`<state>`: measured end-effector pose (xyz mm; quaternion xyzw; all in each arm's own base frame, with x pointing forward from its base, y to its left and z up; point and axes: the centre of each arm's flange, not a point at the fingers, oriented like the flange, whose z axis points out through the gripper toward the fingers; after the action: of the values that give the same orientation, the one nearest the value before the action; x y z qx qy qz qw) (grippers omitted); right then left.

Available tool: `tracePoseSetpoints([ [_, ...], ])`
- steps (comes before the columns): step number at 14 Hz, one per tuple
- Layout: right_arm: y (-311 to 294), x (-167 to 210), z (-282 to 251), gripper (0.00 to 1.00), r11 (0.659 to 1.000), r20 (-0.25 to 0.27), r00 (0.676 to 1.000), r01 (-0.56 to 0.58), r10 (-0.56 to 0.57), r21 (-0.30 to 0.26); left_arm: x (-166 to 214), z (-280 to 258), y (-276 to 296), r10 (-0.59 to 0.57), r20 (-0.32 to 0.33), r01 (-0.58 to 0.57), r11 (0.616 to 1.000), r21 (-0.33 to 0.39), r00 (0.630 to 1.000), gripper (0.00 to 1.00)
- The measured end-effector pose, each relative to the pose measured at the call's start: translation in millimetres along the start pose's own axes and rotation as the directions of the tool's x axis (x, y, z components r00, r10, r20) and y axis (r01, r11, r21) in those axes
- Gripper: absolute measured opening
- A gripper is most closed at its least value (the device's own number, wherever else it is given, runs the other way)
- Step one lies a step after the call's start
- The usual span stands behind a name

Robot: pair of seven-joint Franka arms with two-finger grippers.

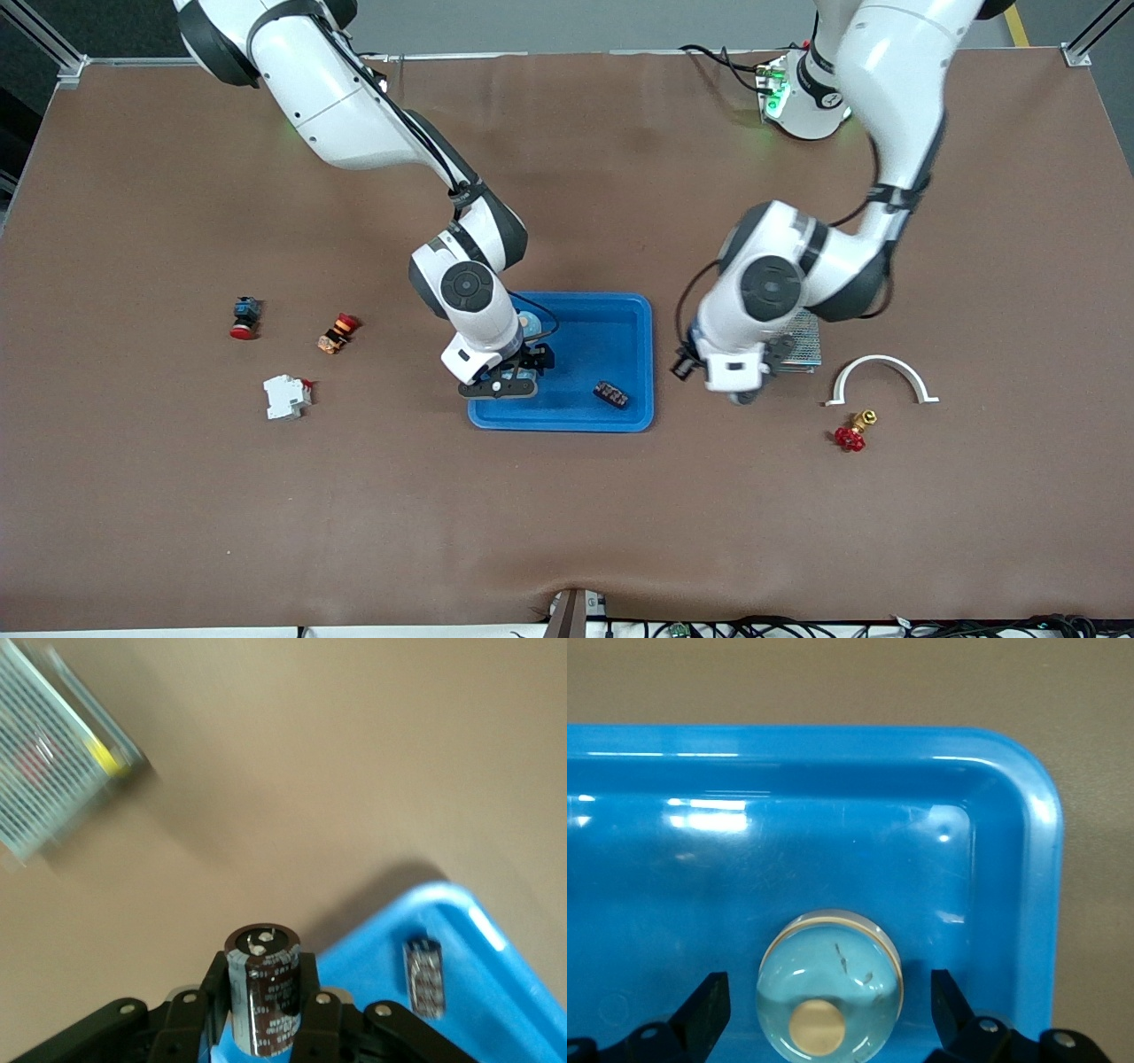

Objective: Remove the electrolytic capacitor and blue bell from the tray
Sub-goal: 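Carry the capacitor to the white arc while the right gripper carries the bell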

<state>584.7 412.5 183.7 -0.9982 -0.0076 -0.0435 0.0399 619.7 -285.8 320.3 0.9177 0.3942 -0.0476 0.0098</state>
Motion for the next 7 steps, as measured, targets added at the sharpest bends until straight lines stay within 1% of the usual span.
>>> tracePoseSetpoints([
  [4, 0, 0, 3, 1.00, 1.000, -0.006, 1.000, 0.013, -0.013, -0.007, 87, -19, -51, 0.093, 0.024, -0.094, 0.995, 0.039, 0.995, 0.34],
  [5, 0, 0, 3, 0.94, 1.000, -0.007, 1.000, 0.015, -0.015, -0.008, 105, -19, -63, 0.118, 0.034, -0.119, 0.992, 0.046, 0.992, 0.34],
  [6, -1, 0, 2, 0.81, 1.000, -0.007, 1.000, 0.016, -0.016, -0.008, 123, -17, -76, 0.147, 0.044, -0.149, 0.988, 0.050, 0.988, 0.34],
  [7, -1, 0, 2, 0.71, 1.000, -0.008, 1.000, 0.017, -0.017, -0.008, 139, -15, -88, 0.176, 0.053, -0.179, 0.982, 0.052, 0.983, 0.34],
])
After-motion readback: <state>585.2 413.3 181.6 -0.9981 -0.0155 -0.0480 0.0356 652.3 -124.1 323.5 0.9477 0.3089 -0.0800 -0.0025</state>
